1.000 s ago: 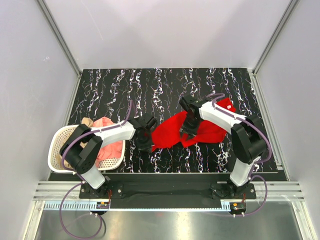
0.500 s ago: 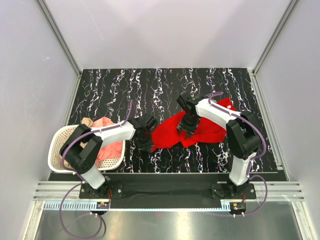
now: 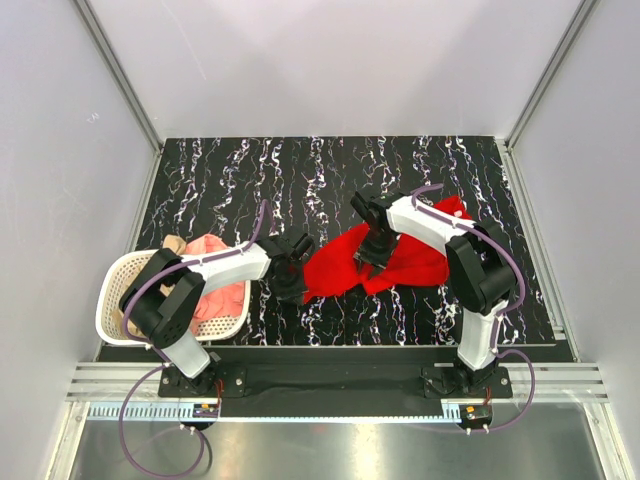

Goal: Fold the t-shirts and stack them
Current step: Flatten the tshirt out

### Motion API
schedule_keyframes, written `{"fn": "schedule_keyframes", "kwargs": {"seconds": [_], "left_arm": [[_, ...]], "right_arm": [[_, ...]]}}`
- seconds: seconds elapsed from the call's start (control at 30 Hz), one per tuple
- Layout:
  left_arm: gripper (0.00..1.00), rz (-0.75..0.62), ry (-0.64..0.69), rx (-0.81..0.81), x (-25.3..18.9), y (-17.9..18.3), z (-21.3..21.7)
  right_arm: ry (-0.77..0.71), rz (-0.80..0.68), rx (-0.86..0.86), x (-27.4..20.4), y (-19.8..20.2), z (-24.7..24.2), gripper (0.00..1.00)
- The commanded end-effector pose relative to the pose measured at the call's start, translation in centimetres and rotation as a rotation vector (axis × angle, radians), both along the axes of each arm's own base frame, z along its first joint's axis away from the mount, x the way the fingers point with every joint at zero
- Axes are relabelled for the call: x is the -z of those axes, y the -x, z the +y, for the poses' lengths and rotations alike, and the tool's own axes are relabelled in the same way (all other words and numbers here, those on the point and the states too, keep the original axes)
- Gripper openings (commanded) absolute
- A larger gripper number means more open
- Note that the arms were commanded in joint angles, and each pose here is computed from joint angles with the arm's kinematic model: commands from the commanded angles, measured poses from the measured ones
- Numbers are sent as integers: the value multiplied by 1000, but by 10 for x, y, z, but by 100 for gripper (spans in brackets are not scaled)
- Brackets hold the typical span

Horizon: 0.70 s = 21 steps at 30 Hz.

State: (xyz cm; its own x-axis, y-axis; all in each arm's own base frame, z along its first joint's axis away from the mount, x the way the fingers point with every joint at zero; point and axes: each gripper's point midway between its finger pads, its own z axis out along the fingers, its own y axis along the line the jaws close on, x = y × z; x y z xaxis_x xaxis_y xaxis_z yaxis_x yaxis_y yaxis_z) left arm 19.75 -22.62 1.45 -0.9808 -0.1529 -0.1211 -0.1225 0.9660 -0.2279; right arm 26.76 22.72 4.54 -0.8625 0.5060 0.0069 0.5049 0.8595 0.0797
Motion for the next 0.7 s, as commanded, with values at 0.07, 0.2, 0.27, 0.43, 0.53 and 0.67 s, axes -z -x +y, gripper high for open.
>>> {"fn": "schedule_keyframes", "kwargs": {"seconds": [0.07, 0.2, 0.27, 0.43, 0.53, 0.67], "left_arm": [[0, -19, -18, 21, 8, 0, 6], [0, -16, -14, 24, 9, 0, 4], [0, -16, -16, 25, 9, 0, 5], [0, -19, -20, 25, 9, -1, 6], [0, -17, -19, 28, 10, 0, 6], [0, -20, -25, 27, 10, 0, 7]], "right_arm": [[52, -35, 15, -6, -1, -6, 39], [42, -23, 14, -4, 1, -4, 36], [45, -23, 17, -4, 2, -5, 35], [33, -33, 20, -9, 2, -3, 31], [26, -37, 23, -14, 2, -3, 30], [22, -42, 25, -20, 6, -5, 27]]}}
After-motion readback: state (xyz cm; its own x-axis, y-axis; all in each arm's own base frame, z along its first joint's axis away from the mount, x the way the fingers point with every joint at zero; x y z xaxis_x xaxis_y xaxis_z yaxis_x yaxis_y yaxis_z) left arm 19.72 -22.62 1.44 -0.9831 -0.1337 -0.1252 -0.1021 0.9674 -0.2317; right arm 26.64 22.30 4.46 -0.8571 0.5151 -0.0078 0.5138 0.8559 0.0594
